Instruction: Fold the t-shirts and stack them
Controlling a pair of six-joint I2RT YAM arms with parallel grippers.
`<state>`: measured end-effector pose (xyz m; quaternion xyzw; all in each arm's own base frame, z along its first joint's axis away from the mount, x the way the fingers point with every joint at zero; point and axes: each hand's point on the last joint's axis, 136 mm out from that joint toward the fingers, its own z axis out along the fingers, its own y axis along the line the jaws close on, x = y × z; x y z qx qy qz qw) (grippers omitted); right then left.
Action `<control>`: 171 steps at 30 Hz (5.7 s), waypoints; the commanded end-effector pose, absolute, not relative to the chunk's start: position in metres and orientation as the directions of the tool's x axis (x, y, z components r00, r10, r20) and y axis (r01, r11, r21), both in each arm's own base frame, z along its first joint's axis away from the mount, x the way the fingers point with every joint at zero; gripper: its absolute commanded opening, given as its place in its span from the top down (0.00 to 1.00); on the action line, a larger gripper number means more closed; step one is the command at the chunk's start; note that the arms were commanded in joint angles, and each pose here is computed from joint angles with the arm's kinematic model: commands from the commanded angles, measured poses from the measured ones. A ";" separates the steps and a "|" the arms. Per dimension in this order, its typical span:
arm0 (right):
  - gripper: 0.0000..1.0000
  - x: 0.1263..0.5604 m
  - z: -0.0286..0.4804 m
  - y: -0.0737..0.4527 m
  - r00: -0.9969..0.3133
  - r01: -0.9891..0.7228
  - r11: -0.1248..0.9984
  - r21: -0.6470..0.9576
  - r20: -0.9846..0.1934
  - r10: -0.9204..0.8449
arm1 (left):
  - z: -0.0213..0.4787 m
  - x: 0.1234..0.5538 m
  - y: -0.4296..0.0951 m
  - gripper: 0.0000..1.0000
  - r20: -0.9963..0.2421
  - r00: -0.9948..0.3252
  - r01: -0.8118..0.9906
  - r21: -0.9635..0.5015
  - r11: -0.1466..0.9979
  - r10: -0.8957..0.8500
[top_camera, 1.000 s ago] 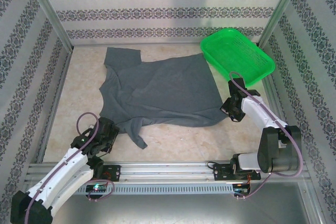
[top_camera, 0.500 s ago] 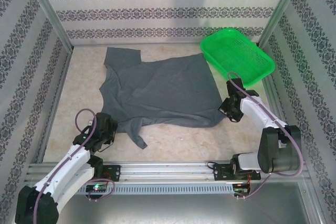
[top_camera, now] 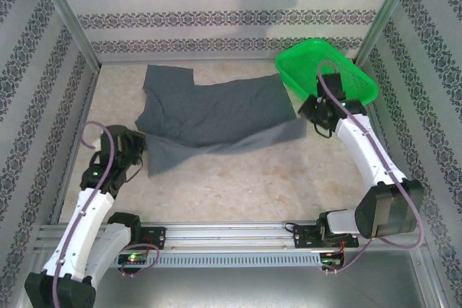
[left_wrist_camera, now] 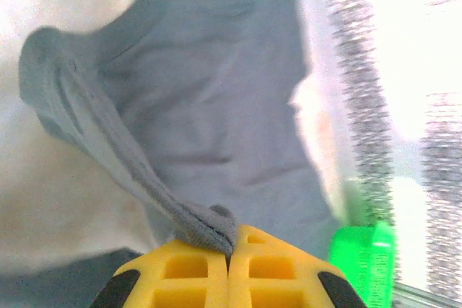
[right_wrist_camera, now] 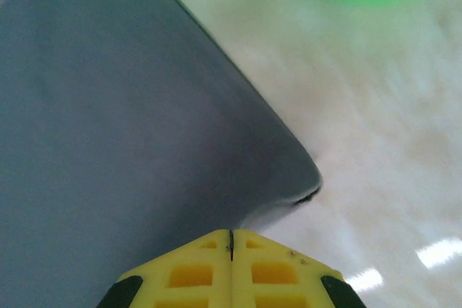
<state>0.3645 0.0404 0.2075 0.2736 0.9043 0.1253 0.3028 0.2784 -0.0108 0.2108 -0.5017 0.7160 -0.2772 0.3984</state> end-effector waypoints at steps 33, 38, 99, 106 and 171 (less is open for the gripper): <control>1.00 0.524 0.451 0.121 -0.377 -0.105 0.722 0.684 -0.700 0.607 | 0.455 0.413 0.094 1.00 -0.671 -0.036 -0.254 -0.711 0.656 -0.741; 1.00 0.496 0.532 0.097 -0.235 -0.190 0.705 0.683 -0.729 0.643 | 0.557 0.378 0.094 1.00 -0.738 0.105 -0.159 -0.674 0.721 -0.666; 0.72 0.345 0.000 0.146 -0.906 0.418 0.886 0.200 0.022 0.422 | -0.020 0.334 0.049 0.76 0.010 -0.265 -0.884 -0.403 0.239 -0.964; 0.72 0.387 -0.003 0.179 -0.898 0.436 0.873 0.217 0.049 0.437 | -0.012 0.387 0.106 0.75 -0.040 -0.251 -0.881 -0.406 0.245 -0.967; 0.62 0.317 0.036 0.073 -0.662 0.662 0.626 0.413 -0.071 0.746 | 0.090 0.173 -0.006 1.00 -0.309 -0.519 -0.762 -0.255 0.595 -0.797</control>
